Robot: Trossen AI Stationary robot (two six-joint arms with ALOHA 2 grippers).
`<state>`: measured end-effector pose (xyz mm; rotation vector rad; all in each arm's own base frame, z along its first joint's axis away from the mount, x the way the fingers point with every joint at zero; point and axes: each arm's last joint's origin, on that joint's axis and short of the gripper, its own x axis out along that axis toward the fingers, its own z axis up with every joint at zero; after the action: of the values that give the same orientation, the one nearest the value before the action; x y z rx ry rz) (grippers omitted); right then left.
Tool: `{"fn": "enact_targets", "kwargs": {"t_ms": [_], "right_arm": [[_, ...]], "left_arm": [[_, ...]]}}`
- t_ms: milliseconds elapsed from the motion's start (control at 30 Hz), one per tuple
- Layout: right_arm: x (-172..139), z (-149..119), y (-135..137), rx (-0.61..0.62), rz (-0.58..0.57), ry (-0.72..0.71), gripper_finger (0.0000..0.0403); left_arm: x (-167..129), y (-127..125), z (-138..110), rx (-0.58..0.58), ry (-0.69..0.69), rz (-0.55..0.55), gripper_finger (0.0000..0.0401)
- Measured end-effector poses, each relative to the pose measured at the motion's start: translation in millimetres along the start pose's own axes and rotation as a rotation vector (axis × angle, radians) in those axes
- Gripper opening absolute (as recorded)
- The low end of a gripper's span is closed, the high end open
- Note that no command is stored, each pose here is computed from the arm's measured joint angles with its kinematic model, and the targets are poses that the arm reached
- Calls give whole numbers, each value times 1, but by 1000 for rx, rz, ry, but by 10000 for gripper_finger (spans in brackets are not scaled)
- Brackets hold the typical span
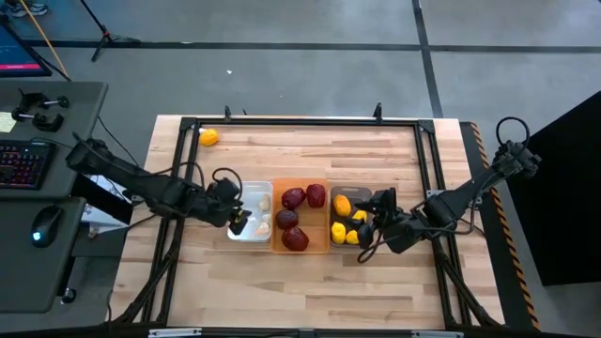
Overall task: Sort produce into baskets
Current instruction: Put the yellow lemon into the black bin
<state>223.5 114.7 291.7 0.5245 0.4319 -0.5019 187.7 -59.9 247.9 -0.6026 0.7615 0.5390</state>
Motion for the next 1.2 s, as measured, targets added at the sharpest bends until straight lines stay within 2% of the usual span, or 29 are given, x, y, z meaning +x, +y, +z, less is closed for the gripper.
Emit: {"fn": "enact_targets", "kwargs": {"t_ms": [167,267,400,567,633,700,800,933,1067,1200], "right_arm": [[1,1,0,26,0,0,291],[3,4,-1,86,-5,-24,291],[11,15,0,214,2,-84,291],[24,34,-7,314,-31,-175,291],[30,41,-12,346,-48,-180,291],[37,47,-18,358,-52,-150,291],[47,55,-30,309,-72,-86,291],[59,64,-50,219,-159,-40,291],[69,75,-73,87,-228,29,291],[78,91,-97,-55,-238,88,291]], "left_arm": [[-8,6,10,-36,67,16,243],[-21,12,30,-92,53,75,245],[-34,23,62,-43,34,168,244],[-25,58,93,76,81,386,243],[-15,77,105,64,128,469,243],[-2,98,117,19,202,506,243],[19,133,131,-38,323,549,243],[42,172,139,-122,436,654,243],[58,194,140,-209,494,704,243],[72,205,143,-189,516,667,243]]}}
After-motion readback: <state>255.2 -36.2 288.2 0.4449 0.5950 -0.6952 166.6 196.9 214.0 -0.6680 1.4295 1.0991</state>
